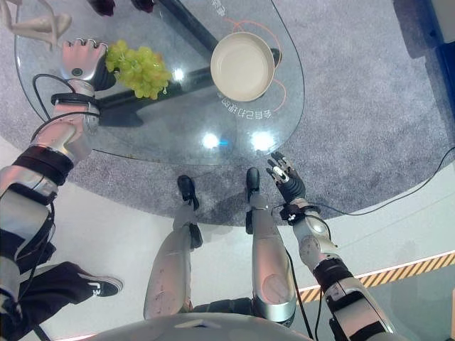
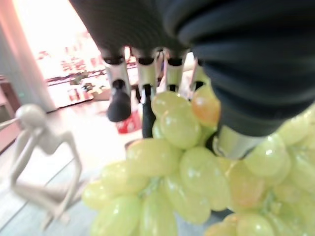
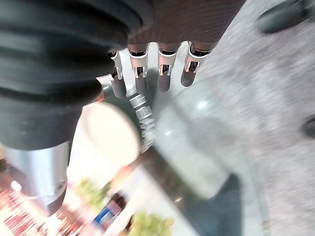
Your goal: Pick up fruits into the plate
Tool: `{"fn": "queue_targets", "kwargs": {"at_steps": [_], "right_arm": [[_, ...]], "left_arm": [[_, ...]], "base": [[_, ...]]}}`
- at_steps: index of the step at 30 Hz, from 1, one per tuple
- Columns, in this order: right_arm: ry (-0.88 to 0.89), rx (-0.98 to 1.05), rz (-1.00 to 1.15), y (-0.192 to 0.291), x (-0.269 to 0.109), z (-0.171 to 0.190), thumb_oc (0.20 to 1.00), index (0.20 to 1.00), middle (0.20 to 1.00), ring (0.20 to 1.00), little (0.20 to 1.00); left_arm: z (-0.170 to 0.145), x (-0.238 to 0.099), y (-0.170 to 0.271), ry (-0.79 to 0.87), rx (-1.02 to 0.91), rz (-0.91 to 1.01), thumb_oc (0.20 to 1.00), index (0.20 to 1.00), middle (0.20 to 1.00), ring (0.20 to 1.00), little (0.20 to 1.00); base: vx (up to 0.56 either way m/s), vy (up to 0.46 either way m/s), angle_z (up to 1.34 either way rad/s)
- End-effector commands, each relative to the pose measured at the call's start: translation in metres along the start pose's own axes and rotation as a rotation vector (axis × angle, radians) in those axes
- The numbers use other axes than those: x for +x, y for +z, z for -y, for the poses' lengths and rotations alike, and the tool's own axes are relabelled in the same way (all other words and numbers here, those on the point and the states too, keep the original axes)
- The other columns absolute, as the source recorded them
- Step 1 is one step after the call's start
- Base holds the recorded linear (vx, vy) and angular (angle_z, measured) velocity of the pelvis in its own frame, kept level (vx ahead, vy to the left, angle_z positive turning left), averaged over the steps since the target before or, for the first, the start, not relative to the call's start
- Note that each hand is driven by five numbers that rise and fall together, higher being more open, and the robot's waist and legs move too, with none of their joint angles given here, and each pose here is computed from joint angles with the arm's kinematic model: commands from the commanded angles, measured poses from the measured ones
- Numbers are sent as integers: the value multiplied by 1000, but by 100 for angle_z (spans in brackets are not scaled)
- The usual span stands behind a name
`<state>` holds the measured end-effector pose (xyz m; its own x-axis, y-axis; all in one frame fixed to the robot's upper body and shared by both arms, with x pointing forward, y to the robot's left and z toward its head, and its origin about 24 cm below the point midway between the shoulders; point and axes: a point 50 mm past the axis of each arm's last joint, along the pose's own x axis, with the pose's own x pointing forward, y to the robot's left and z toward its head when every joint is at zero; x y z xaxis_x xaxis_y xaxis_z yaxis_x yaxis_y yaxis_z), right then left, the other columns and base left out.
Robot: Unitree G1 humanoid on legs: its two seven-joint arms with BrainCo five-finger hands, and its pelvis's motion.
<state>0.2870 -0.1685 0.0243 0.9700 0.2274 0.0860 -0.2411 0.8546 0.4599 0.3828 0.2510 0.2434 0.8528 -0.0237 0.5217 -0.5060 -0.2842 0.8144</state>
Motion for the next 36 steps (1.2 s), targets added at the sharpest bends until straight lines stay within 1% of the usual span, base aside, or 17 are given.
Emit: {"fn": "queue_targets", "kwargs": {"at_steps": [1,2,5,10,12,13,14,17,26,36], "right_arm": [[62,-73,157,35,-5,-2,1000,1000,1000,1000,1000],[102,-100,175,44,-4,-5,1000,1000,1000,1000,1000],[139,-160,165,53,-3,-7,1000,1000,1000,1000,1000],[236,-286,117,77,1,-6,1000,1000,1000,1000,1000],[274,-342,93,92,3,-6,1000,1000,1000,1000,1000],[282,-352,89,93,3,-6,1000,1000,1000,1000,1000],[322,-392,60,104,6,-8,1000,1000,1000,1000,1000],[386,-419,14,114,12,-14,1000,1000,1000,1000,1000],[568,-406,-192,105,23,-33,1000,1000,1000,1000,1000],[720,-278,-339,72,25,-62,1000,1000,1000,1000,1000]], "left_arm": [[-35,8,-28,120,55,-9,200,200,200,200,200],[-38,7,-26,109,55,40,200,200,200,200,200],[-40,4,-24,87,61,101,200,200,200,200,200],[-46,-3,-20,59,72,226,200,200,200,200,200],[-50,-9,-17,56,75,305,200,200,200,200,200],[-51,-9,-17,57,75,313,200,200,200,200,200],[-55,-13,-13,56,65,363,200,200,200,200,200],[-58,-21,-4,58,52,438,200,200,200,200,200],[-51,-49,22,15,3,652,200,200,200,200,200],[-56,-69,75,4,-141,891,200,200,200,200,200]], "base": [[72,-89,8],[75,-78,6],[71,-51,8],[85,-29,8],[101,-3,0],[110,25,0],[83,29,2],[97,22,3],[147,1,4],[92,20,13]]}}
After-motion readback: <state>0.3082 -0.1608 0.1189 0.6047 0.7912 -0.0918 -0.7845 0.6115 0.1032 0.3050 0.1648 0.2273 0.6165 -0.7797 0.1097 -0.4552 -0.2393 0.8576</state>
